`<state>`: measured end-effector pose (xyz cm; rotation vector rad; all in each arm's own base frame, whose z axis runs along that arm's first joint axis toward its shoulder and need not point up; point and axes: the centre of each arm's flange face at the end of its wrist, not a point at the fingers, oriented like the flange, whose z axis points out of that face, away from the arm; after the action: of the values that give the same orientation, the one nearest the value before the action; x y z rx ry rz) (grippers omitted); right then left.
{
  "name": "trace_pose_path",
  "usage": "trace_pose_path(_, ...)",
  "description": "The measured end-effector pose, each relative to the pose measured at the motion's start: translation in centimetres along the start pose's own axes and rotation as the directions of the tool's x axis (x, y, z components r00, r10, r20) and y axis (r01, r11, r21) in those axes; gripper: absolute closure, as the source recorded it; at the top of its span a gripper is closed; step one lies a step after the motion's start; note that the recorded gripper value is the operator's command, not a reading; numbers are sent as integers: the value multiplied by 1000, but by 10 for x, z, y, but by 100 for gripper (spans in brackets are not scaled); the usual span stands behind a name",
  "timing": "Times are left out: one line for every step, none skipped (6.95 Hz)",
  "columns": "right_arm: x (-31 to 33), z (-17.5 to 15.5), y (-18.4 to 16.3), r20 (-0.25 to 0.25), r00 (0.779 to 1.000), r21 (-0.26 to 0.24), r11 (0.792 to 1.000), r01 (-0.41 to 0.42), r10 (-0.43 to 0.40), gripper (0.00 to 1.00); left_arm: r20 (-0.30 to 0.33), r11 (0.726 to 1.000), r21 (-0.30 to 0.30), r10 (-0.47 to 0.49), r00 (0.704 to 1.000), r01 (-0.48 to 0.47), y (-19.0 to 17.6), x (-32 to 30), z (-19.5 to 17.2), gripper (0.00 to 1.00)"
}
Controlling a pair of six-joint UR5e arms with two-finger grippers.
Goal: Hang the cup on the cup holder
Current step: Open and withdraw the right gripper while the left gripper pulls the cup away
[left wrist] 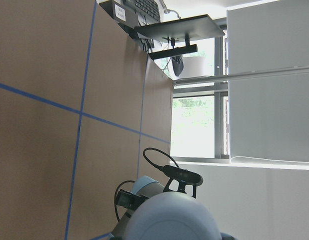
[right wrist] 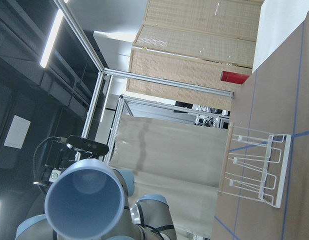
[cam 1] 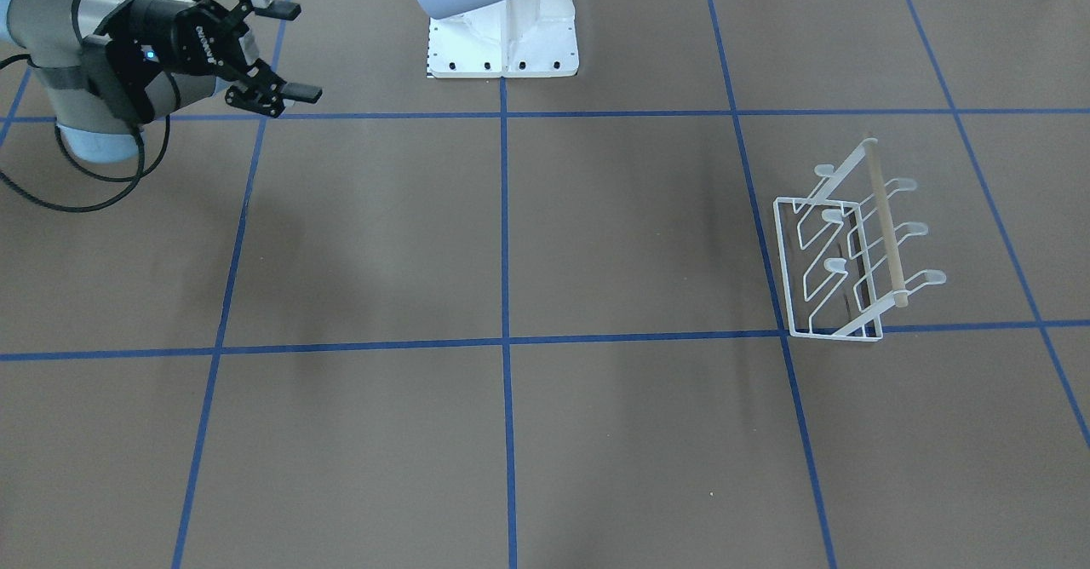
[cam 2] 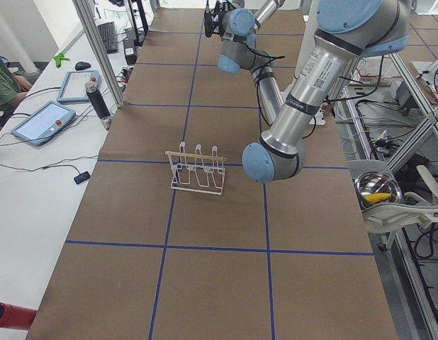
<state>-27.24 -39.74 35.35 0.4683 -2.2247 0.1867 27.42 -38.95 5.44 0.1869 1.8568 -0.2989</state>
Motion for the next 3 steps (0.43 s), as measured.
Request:
trace_pose_path(6, -15, -48, -119, 991, 7, 998, 61, -59, 0, 69, 998, 47, 42, 997, -46, -17, -6, -4, 100)
trace_pose_path(1, -26, -100, -278, 952, -9, 991, 132, -130, 0, 160, 992, 84, 83, 984, -97, -34, -14, -7, 100)
trace_pose_path(-3, -41, -142, -429, 881, -30, 978, 207, -199, 0, 246, 983, 104, 122, 962, -152, -49, -23, -11, 100)
